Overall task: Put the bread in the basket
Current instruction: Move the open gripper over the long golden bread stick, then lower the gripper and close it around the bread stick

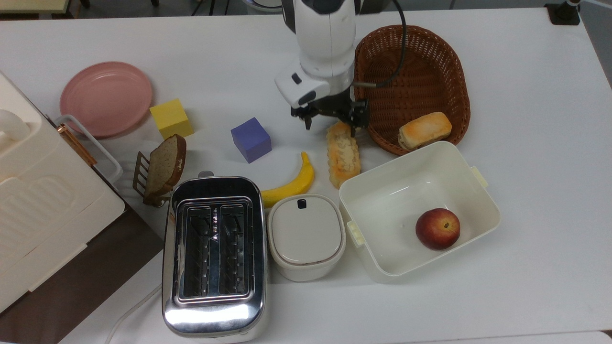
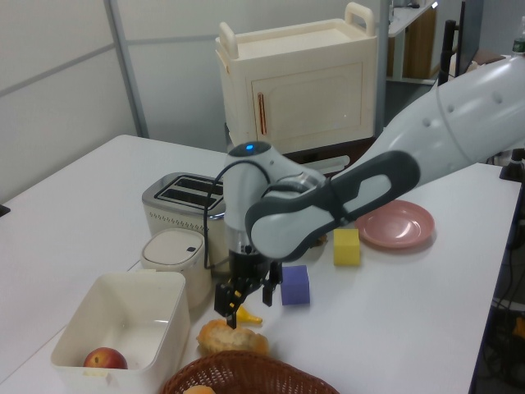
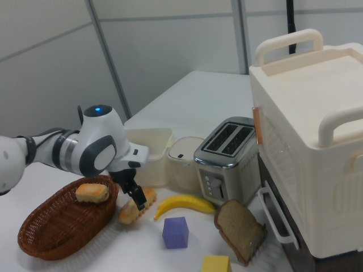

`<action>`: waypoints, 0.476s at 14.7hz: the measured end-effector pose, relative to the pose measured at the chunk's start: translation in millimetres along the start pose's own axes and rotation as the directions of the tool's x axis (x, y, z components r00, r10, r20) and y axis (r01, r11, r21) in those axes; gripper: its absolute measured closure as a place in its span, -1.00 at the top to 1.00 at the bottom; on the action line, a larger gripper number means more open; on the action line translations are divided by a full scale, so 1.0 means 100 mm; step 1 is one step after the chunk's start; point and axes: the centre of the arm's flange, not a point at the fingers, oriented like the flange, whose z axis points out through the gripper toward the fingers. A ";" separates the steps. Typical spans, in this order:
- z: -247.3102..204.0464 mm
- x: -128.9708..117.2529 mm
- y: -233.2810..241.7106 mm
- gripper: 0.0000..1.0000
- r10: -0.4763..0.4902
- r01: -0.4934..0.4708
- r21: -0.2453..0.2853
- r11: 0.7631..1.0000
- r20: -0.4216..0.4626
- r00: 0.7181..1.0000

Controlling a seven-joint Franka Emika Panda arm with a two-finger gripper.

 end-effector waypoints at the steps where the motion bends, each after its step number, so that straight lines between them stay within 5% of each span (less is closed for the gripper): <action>1: 0.07 0.04 -0.01 1.00 0.004 -0.004 -0.005 1.000 -0.006 1.000; 7: 0.25 0.22 -0.13 1.00 0.035 -0.035 0.001 0.999 -0.051 0.998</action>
